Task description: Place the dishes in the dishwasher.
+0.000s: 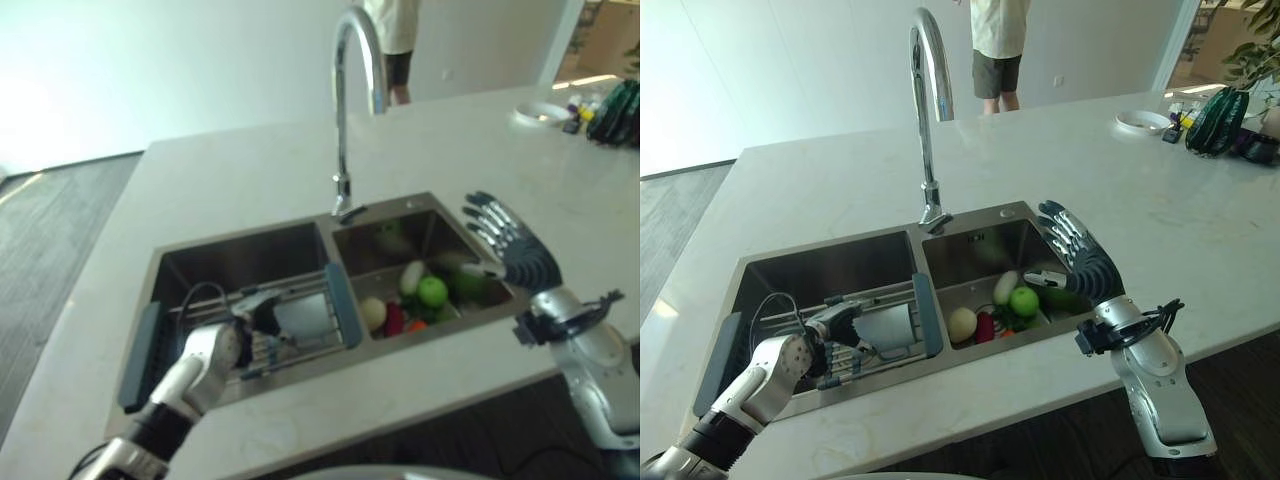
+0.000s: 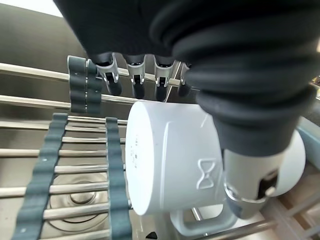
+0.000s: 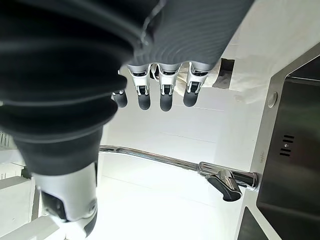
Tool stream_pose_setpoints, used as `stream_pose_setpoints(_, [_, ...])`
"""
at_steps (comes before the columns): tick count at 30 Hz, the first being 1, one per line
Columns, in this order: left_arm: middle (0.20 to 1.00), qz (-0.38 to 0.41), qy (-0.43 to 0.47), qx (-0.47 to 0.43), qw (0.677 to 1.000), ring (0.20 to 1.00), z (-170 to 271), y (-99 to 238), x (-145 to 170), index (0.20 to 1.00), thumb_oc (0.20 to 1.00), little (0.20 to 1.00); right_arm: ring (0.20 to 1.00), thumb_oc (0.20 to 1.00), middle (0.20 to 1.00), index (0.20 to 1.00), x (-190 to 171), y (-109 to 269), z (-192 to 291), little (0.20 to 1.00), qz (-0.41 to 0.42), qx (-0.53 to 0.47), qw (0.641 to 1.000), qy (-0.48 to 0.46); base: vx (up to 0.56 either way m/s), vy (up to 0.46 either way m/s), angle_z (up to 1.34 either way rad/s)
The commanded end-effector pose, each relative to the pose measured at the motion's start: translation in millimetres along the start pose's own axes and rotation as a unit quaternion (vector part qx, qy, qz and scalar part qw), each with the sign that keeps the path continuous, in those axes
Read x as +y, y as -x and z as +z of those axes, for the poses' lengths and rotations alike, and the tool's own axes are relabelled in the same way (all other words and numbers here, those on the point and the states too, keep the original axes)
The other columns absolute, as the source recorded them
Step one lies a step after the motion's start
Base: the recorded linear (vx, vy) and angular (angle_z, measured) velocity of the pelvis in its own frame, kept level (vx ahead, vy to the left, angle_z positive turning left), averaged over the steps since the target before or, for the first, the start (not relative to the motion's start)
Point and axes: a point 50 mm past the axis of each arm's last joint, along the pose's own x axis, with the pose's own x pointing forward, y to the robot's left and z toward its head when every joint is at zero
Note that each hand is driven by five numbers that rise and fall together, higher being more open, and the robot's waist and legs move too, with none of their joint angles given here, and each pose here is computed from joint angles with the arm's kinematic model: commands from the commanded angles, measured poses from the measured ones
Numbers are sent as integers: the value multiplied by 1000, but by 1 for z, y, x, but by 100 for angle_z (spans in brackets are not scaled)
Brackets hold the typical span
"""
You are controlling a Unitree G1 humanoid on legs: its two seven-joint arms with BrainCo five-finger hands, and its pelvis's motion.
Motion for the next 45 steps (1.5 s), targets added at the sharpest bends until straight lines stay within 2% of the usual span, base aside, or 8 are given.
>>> stream_pose_setpoints(1, [1000,54,-51,24,997,1000,-8,-3,33,1000,1000,1000,1000,1000,1000,1000,-9,-9,23,1000,-11,-61,998,28,0,0,0])
stream_pose_setpoints(27, [1000,0,-41,77,996,1000,-21,-18,-1,1000,1000,1000,1000,1000,1000,1000,-4,-11,23,1000,2,-62,998,22,0,0,0])
stream_pose_setpoints(28, [853,-4,-40,77,996,853,-21,-19,-3,853,853,853,1000,1000,1000,1000,-4,-11,23,1000,2,-63,998,21,0,0,0])
stream_pose_setpoints(29, [200,0,-37,61,997,200,-17,-21,-4,200,200,200,1000,1000,1000,1000,-3,-12,23,1000,3,-64,998,20,0,0,0])
stream_pose_setpoints(45, [200,27,-71,-16,997,200,2,-22,-5,200,200,200,1000,1000,1000,1000,-1,-10,22,1000,6,-66,998,17,0,0,0])
